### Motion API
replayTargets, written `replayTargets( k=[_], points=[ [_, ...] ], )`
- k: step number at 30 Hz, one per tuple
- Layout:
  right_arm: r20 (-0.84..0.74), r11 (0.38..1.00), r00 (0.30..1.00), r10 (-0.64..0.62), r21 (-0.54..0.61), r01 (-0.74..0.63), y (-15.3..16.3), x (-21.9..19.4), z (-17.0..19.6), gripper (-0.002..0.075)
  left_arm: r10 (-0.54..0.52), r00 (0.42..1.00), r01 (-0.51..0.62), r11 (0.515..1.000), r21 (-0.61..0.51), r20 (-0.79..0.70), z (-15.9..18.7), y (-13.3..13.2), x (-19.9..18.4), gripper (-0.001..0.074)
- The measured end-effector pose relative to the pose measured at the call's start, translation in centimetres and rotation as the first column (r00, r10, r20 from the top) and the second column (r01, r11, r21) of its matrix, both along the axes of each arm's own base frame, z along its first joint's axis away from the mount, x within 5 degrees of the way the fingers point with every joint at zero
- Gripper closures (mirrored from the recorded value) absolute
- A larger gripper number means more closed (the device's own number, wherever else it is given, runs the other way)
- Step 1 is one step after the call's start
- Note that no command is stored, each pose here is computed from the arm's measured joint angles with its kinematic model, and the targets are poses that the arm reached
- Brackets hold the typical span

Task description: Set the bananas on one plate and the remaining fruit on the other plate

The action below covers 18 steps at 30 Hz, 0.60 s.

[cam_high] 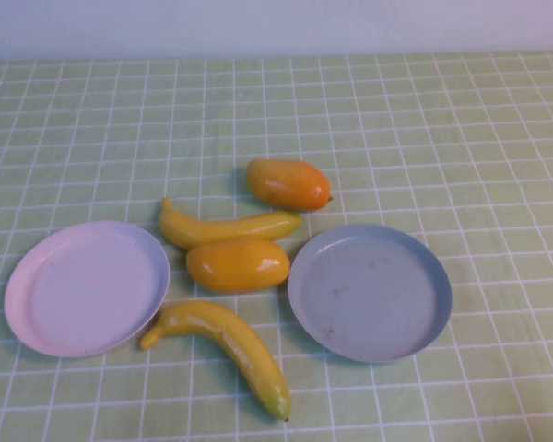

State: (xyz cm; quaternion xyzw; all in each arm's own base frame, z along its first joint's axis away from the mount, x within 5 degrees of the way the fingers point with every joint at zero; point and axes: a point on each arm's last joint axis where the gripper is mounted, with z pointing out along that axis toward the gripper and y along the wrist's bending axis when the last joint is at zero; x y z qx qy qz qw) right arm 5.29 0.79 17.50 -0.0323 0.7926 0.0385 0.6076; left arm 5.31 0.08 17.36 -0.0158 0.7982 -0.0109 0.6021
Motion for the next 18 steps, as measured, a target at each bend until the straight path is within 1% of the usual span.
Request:
replayTargets(
  k=[10,18],
  points=[
    [0.0,1.0,1.0,0.0,0.0,0.0,0.0,0.0,0.0,0.0741,0.003,1.0,-0.003,1.0,-0.007,0.002,0.01,0.01,0.0,0.0736],
    [0.0,1.0,1.0,0.0,0.0,0.0,0.0,0.0,0.0,0.0741,0.002,0.998,0.001,0.999,-0.054,0.055,0.49,-0.12,0.13,0.0737]
  ],
)
